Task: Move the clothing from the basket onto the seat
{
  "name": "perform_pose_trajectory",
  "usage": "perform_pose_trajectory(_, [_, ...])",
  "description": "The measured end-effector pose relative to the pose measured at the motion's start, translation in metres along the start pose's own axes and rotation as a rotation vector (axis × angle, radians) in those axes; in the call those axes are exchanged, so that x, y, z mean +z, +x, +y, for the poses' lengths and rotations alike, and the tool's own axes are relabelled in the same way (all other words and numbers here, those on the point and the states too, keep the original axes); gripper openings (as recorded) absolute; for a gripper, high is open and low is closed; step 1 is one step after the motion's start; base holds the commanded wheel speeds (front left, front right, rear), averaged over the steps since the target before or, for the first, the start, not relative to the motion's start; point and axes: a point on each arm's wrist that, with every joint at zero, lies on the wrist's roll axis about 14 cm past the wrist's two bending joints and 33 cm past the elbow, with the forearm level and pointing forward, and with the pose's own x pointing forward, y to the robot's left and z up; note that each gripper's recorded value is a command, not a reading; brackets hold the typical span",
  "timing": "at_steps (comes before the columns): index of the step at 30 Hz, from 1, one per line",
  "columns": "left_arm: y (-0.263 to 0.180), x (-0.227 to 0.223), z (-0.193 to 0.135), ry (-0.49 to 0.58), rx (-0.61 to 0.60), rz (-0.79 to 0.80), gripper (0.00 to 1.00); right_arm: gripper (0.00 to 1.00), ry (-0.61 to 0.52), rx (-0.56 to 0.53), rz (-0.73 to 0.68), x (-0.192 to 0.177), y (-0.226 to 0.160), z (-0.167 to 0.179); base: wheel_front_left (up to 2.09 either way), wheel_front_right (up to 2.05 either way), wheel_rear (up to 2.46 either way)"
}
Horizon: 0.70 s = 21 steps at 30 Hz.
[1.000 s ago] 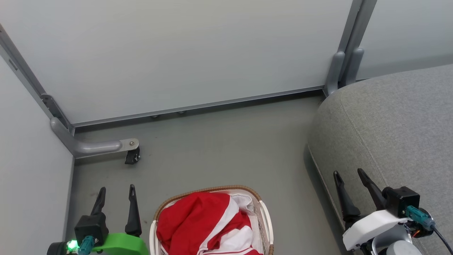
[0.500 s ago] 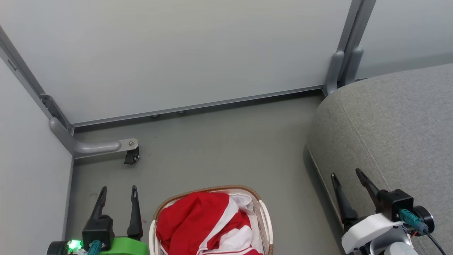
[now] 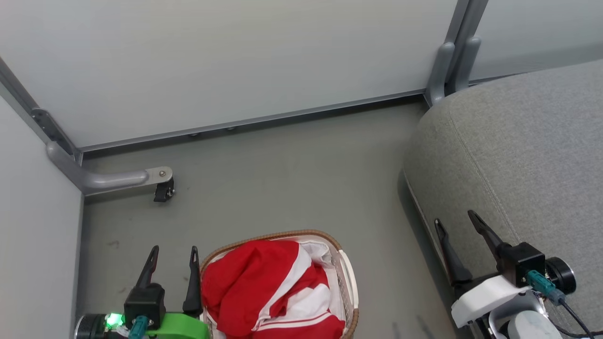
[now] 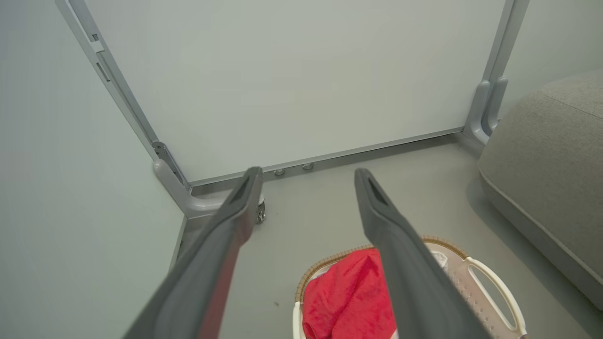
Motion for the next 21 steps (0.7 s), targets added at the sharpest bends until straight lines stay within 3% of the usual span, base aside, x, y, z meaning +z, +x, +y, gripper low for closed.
perform_pose_trajectory(10, [0.040,-0.022,-0.020,-0.081,-0.082,0.065,1.00,1.00,0.009,-0.012,0.009,-0.007,0.026,-0.009,0.00,0.00,0.00])
perform_pose_trajectory(21, [0.079,-0.075,-0.042,-0.178,-0.141,0.213,1.00,1.00,0.028,-0.004,0.048,-0.030,0.056,-0.012,0.00,0.00,0.00])
